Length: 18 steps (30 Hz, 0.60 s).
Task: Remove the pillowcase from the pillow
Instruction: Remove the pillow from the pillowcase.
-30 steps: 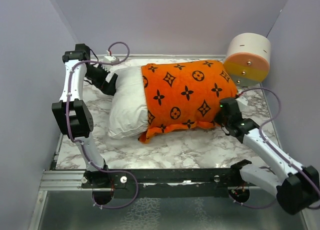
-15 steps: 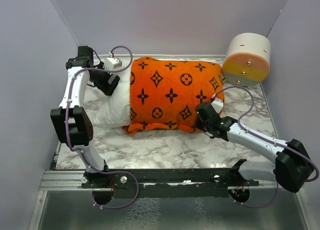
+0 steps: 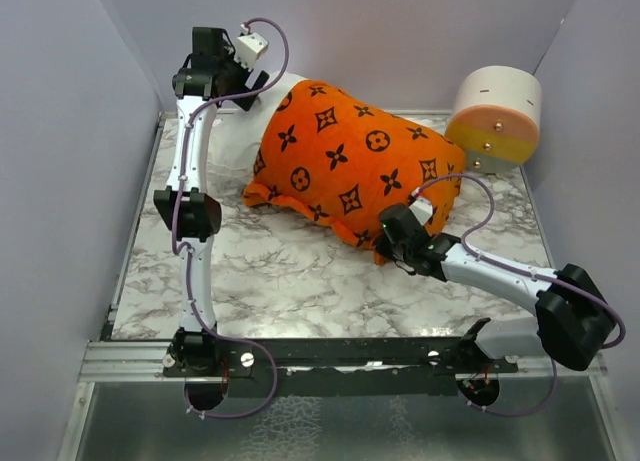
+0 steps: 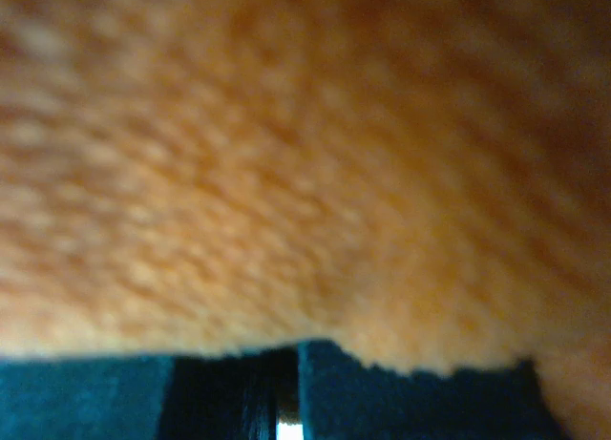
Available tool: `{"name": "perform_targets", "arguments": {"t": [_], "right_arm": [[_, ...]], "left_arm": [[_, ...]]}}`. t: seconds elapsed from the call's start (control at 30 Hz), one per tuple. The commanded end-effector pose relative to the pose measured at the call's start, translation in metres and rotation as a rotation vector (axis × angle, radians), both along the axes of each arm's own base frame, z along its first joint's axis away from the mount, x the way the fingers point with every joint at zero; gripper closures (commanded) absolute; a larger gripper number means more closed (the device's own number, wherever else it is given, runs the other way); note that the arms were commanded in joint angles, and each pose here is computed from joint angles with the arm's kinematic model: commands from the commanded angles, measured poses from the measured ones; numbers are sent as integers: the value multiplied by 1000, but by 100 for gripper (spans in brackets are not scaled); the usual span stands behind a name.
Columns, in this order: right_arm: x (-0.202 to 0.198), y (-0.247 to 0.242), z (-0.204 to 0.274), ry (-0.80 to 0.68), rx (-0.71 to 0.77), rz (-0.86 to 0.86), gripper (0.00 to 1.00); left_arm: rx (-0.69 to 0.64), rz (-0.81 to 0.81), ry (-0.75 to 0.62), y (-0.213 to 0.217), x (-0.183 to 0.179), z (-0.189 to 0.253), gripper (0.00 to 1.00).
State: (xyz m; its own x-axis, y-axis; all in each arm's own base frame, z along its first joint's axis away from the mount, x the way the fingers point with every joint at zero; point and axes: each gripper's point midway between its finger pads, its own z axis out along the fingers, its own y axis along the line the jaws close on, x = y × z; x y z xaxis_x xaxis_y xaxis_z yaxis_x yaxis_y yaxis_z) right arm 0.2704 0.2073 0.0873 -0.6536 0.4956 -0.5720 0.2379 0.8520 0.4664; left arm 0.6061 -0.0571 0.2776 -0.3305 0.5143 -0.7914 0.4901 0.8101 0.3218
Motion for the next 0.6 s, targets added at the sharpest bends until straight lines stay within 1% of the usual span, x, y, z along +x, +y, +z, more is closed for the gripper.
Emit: {"name": "perform_targets", "arguments": {"t": [0.0,0.1,0.17,0.2,0.27,0.37,0.4,0.47,0.57], "right_arm": [[17,17,-3,-4,5,6,99],[22,24,-4,-3,6,20,99],[24,25,-3,-9,5,20,99],[25,24,-2,-12,3,20,99],[26,24,0,-17,1,17,99],[26,24,1,-21,2,17,99],[26,23,1,-20,1,17,99],[25,23,1,-18,3,16,99],[21,19,0,-14,-3,12,99]], "left_arm": [[103,96,57,59,-27,11,1],[39,117,98,112,-53,11,1],[8,95,105,139,-79,15,1],[13,72,114,149,-92,15,1],[11,-42,191,149,-127,4,1],[-7,-217,364,129,-181,-29,1],[-23,-237,399,124,-193,-36,1],[-35,-294,429,113,-205,-50,1],[-55,-340,438,104,-205,-63,1]]}}
